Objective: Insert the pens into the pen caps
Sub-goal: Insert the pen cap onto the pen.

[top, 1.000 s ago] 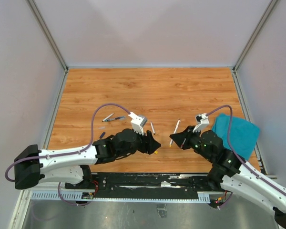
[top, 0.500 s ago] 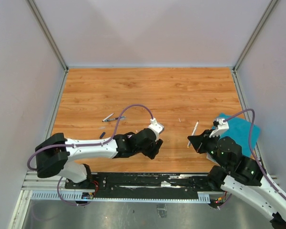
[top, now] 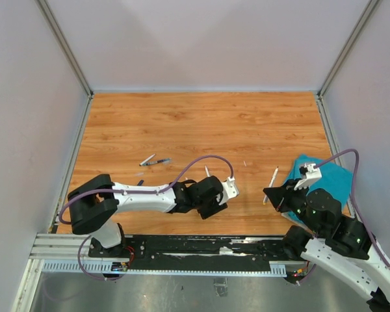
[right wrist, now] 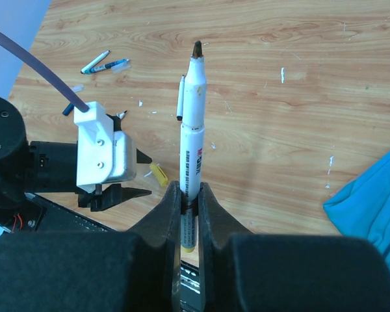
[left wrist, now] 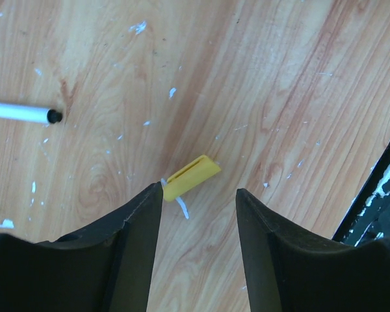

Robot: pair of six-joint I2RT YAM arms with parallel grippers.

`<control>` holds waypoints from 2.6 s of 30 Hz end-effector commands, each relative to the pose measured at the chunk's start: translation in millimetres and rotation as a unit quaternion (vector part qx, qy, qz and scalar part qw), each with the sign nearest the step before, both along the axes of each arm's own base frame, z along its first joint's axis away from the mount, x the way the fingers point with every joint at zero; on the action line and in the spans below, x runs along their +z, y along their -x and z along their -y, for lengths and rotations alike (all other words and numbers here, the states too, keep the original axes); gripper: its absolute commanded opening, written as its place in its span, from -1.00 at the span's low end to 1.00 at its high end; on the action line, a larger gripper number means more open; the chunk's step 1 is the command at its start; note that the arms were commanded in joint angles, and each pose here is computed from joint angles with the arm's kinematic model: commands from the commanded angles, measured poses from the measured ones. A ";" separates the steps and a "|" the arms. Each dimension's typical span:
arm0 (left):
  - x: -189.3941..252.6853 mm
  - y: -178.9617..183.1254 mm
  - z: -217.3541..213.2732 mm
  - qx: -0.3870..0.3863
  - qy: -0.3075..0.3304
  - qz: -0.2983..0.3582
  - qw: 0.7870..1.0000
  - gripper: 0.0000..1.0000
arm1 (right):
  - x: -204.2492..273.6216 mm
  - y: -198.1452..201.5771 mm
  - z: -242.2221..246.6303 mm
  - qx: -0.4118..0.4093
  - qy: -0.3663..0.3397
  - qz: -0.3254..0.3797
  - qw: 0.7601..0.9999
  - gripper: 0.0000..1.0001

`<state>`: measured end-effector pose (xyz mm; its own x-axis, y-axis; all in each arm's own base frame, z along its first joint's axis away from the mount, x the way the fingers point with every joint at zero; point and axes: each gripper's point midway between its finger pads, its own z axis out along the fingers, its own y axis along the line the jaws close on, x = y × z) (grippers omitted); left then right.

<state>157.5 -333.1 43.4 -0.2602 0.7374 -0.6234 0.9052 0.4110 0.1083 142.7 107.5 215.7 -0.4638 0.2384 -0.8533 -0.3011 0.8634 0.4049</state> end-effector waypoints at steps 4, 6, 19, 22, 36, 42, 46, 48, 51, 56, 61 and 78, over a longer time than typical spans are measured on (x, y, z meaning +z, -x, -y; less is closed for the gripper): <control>-3.7 -12.6 13.4 -0.045 -0.009 -0.004 0.999 0.10 | 2.1 6.7 6.0 0.000 -0.010 -0.001 1.000 -0.99; -7.0 -14.1 12.9 -0.048 -0.008 -0.015 0.999 0.11 | 1.3 6.8 6.6 -0.001 -0.008 -0.002 1.000 -0.99; -29.1 -13.0 6.6 -0.071 -0.022 -0.068 0.995 -0.26 | -0.6 7.1 5.3 0.001 -0.006 -0.006 1.000 -0.99; -35.1 -15.0 3.8 -0.071 -0.029 -0.077 0.994 -0.32 | -0.5 7.0 5.3 0.000 -0.007 -0.007 1.000 -0.99; -39.5 -21.9 -3.6 -0.052 -0.040 -0.070 0.995 -0.74 | -0.1 5.2 -1.8 0.008 -0.009 -0.011 1.000 -0.99; -32.3 -30.1 -7.3 -0.009 -0.040 -0.060 0.997 -0.81 | 0.3 4.9 -4.0 0.010 -0.012 -0.010 1.000 -0.99; -29.3 -36.5 -20.2 0.065 -0.051 -0.059 0.995 -0.77 | -1.4 3.9 -6.1 0.012 -0.011 -0.012 1.000 -0.99; -29.2 -41.6 -31.9 0.119 -0.061 -0.052 0.990 -0.75 | -2.8 3.1 -8.3 0.014 -0.011 -0.013 1.000 -0.98; -29.9 -42.3 -45.8 0.184 -0.066 -0.053 0.979 -0.74 | -4.3 2.3 -13.4 0.020 -0.013 -0.015 1.000 -0.98; -26.8 -37.3 -54.3 0.249 -0.053 -0.066 0.965 -0.72 | -4.2 2.6 -18.4 0.029 -0.010 -0.021 0.999 -0.98; -28.0 -37.2 -54.8 0.265 -0.054 -0.070 0.960 -0.71 | -4.2 3.4 -19.5 0.031 -0.017 -0.021 0.999 -0.98; -39.9 -32.0 -56.3 0.256 -0.067 -0.083 0.961 -0.31 | -4.6 7.8 -18.0 0.035 -0.022 -0.025 0.999 -0.98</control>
